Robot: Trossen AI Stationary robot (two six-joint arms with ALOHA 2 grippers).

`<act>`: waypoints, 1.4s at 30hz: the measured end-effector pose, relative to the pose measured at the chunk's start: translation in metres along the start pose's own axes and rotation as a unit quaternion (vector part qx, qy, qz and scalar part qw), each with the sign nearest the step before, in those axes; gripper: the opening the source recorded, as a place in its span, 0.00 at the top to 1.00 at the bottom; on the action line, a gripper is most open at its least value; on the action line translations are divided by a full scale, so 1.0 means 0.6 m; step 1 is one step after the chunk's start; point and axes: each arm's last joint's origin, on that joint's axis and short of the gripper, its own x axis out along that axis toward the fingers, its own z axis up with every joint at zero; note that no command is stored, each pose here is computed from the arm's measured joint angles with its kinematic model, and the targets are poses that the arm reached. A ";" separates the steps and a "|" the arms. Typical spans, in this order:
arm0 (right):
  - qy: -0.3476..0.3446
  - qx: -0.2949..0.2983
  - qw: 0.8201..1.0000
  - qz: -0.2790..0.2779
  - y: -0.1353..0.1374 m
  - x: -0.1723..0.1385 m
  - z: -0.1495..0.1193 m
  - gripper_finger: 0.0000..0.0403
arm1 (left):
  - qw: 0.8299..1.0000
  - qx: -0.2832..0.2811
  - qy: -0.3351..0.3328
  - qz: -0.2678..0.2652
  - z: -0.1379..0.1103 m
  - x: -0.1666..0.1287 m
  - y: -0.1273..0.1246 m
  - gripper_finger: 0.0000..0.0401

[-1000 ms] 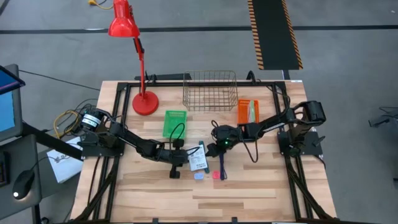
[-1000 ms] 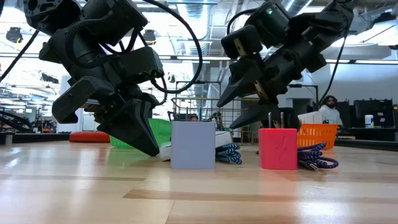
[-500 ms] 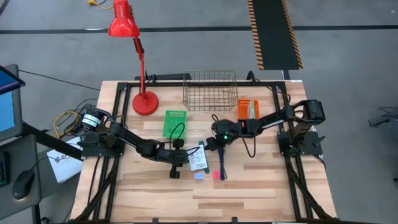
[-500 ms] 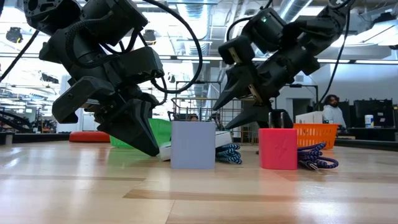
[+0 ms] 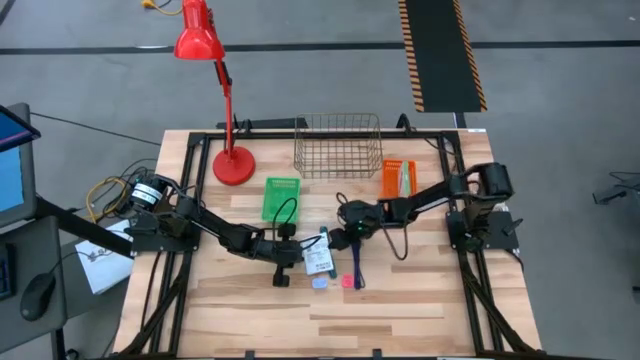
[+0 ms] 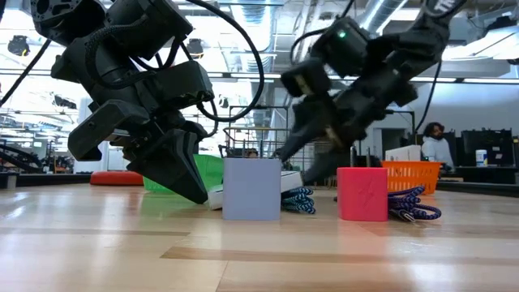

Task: Pick and place items into bin
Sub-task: Put the white card reader box into the orange basket

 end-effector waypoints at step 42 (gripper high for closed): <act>0.053 -0.040 0.998 -0.001 0.037 -0.019 0.016 0.91 | 1.000 0.001 -0.011 -0.011 0.006 -0.007 -0.001 1.00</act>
